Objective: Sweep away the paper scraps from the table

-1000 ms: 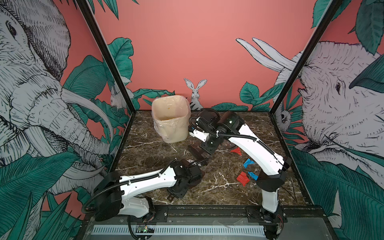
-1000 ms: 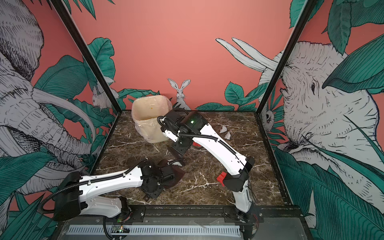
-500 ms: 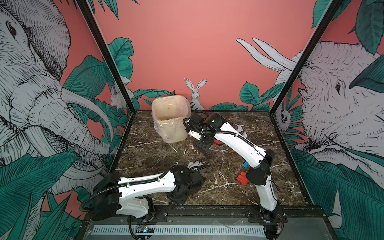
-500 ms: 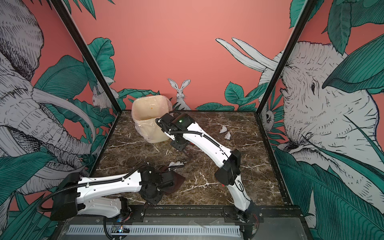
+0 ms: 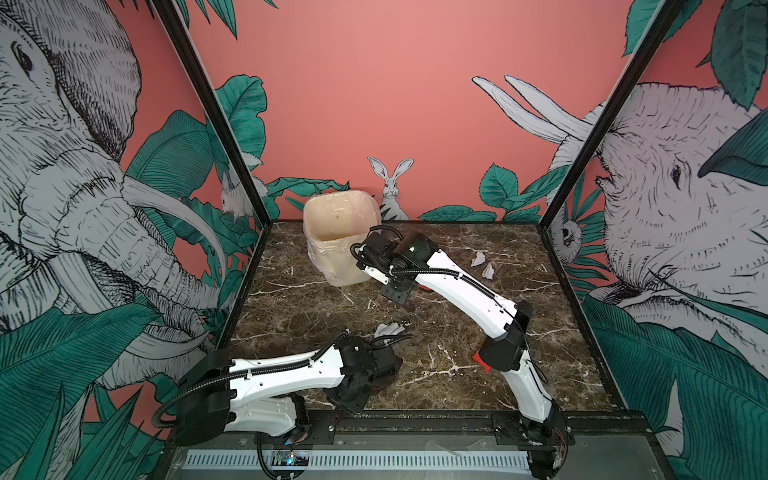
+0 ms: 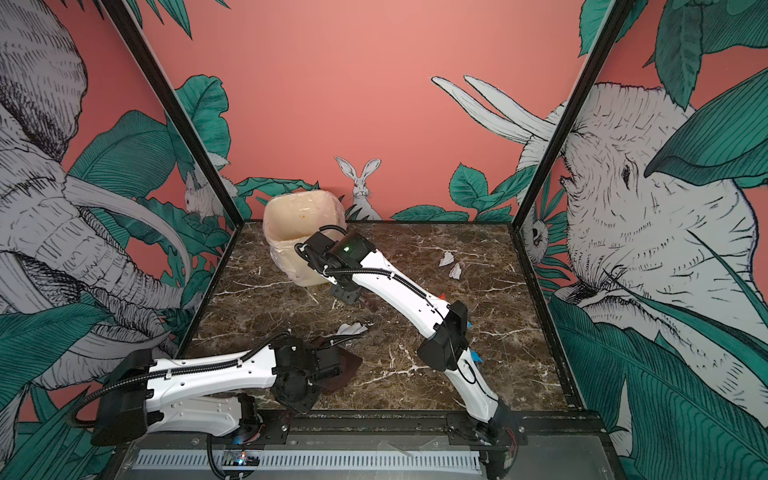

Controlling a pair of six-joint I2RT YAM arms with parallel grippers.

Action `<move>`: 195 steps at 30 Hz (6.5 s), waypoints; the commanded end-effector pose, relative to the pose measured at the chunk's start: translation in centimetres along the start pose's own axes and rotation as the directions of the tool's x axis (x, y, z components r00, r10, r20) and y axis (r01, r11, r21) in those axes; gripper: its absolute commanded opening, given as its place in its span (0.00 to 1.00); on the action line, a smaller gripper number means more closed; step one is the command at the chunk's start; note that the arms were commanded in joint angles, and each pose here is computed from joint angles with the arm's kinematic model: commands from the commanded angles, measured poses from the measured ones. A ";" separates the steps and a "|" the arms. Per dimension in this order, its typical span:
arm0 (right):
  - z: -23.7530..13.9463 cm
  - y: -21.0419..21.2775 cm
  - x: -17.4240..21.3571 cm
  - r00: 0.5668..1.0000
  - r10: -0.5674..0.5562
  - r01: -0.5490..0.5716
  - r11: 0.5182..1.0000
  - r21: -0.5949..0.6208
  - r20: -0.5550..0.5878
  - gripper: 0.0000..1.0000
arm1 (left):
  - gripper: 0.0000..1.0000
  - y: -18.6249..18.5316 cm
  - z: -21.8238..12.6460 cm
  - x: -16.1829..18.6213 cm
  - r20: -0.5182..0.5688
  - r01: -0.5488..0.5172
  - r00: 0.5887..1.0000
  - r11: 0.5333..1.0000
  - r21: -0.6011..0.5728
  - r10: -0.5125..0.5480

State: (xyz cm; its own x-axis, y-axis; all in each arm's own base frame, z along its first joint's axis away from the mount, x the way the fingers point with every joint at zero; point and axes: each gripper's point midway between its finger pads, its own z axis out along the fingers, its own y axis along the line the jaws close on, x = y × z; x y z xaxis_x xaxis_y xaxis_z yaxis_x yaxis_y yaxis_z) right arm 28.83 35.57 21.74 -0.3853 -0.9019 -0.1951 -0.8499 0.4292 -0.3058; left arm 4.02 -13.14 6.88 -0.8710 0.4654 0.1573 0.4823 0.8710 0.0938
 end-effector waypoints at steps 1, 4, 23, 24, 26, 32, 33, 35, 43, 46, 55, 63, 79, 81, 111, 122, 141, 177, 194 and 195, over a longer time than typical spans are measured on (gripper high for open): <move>0.0 0.4 0.0 1.000 -0.025 0.025 1.000 0.004 -0.011 0.00 | 0.00 1.1 0.1 -0.2 0.015 0.012 1.000 1.000 -0.029 -0.011; 0.4 1.2 0.1 0.999 -0.046 0.046 0.999 -0.017 -0.028 0.00 | 0.00 1.2 0.2 -0.6 0.018 0.006 1.000 0.999 -0.031 -0.006; -1.0 6.3 0.5 0.996 -0.090 0.086 0.972 -0.221 -0.008 0.00 | 0.00 1.2 1.0 -0.7 -0.007 -0.020 1.000 0.999 -0.030 0.020; -1.6 7.0 0.5 0.997 -0.081 0.080 0.962 -0.262 0.006 0.00 | 0.00 1.2 1.0 -0.7 -0.009 -0.019 1.000 0.999 -0.031 0.019; -3.3 8.4 0.4 0.997 -0.066 0.077 0.938 -0.337 0.043 0.00 | 0.00 1.3 1.0 -0.7 -0.011 -0.020 1.000 0.999 -0.032 0.020; -8.7 10.1 0.5 0.990 -0.004 0.074 0.872 -0.483 0.144 0.00 | 0.00 1.4 1.1 -0.6 -0.013 -0.021 1.000 0.999 -0.035 0.021; -9.3 10.1 0.6 0.988 0.002 0.075 0.871 -0.486 0.155 0.00 | 0.00 1.4 1.0 -0.6 -0.011 -0.021 1.000 0.999 -0.037 0.021; -10.0 9.8 1.1 0.987 0.006 0.072 0.873 -0.483 0.159 0.00 | 0.00 1.4 1.0 -0.7 -0.009 -0.022 1.000 0.999 -0.038 0.021; -8.4 2.7 3.2 0.986 0.131 -0.100 0.960 -0.263 0.102 0.00 | 0.00 1.8 0.0 -1.6 0.052 -0.016 0.998 0.998 -0.055 0.019; -8.8 -0.2 3.9 0.963 0.229 -0.194 0.954 -0.229 0.140 0.00 | 0.00 2.3 -1.1 -2.3 0.109 -0.010 0.994 0.997 -0.078 0.019; -8.8 -5.6 8.1 0.872 0.453 -0.412 0.884 -0.222 0.186 0.00 | 0.00 3.6 -4.7 -3.5 0.211 0.022 0.978 0.993 -0.118 0.003; -8.1 -6.4 11.2 0.839 0.522 -0.475 0.841 -0.259 0.156 0.00 | 0.00 6.1 -10.4 -4.2 0.269 0.089 0.962 0.989 -0.114 -0.056; -8.6 -7.2 13.0 0.833 0.535 -0.482 0.827 -0.289 0.141 0.00 | 0.00 10.0 -19.6 -3.3 0.325 0.187 0.934 0.978 -0.094 -0.148; -8.6 -7.1 13.2 0.835 0.532 -0.479 0.828 -0.293 0.138 0.00 | 0.00 10.2 -20.6 -3.4 0.344 0.189 0.927 0.979 -0.078 -0.151; -8.2 -6.1 15.1 0.833 0.535 -0.461 0.812 -0.357 0.140 0.00 | 0.00 21.1 -24.4 -7.6 0.369 0.514 0.810 0.855 -0.068 -0.457; -7.6 -5.5 15.6 0.832 0.537 -0.456 0.806 -0.377 0.140 0.00 | 0.00 23.7 -24.0 -10.1 0.319 0.457 0.864 0.872 -0.174 -0.390; -6.9 -5.0 15.4 0.845 0.521 -0.438 0.801 -0.409 0.116 0.00 | 0.00 28.8 -26.6 -12.1 0.345 0.422 0.894 0.795 -0.437 -0.285; -6.3 -4.0 15.9 0.857 0.509 -0.429 0.792 -0.435 0.081 0.00 | 0.00 29.7 -28.4 -16.0 0.126 0.116 0.992 0.581 -0.806 -0.024; -6.2 -4.0 16.2 0.859 0.505 -0.427 0.797 -0.427 0.082 0.00 | 0.00 28.9 -29.6 -18.3 -0.020 -0.070 0.993 0.429 -0.901 0.119; -6.2 -4.0 16.2 0.859 0.506 -0.429 0.796 -0.427 0.080 0.00 | 0.00 28.9 -29.8 -18.4 -0.026 -0.077 0.992 0.417 -0.906 0.125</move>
State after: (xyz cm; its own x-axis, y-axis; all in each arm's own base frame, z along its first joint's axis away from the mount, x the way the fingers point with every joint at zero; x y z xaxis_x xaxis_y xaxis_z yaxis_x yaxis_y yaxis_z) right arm 24.06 18.86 25.15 -0.7486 -0.5485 -0.3726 -0.6476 0.7253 0.2336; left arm 37.99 -2.03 33.63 -0.8142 0.5595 0.1552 0.3504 0.2603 0.8997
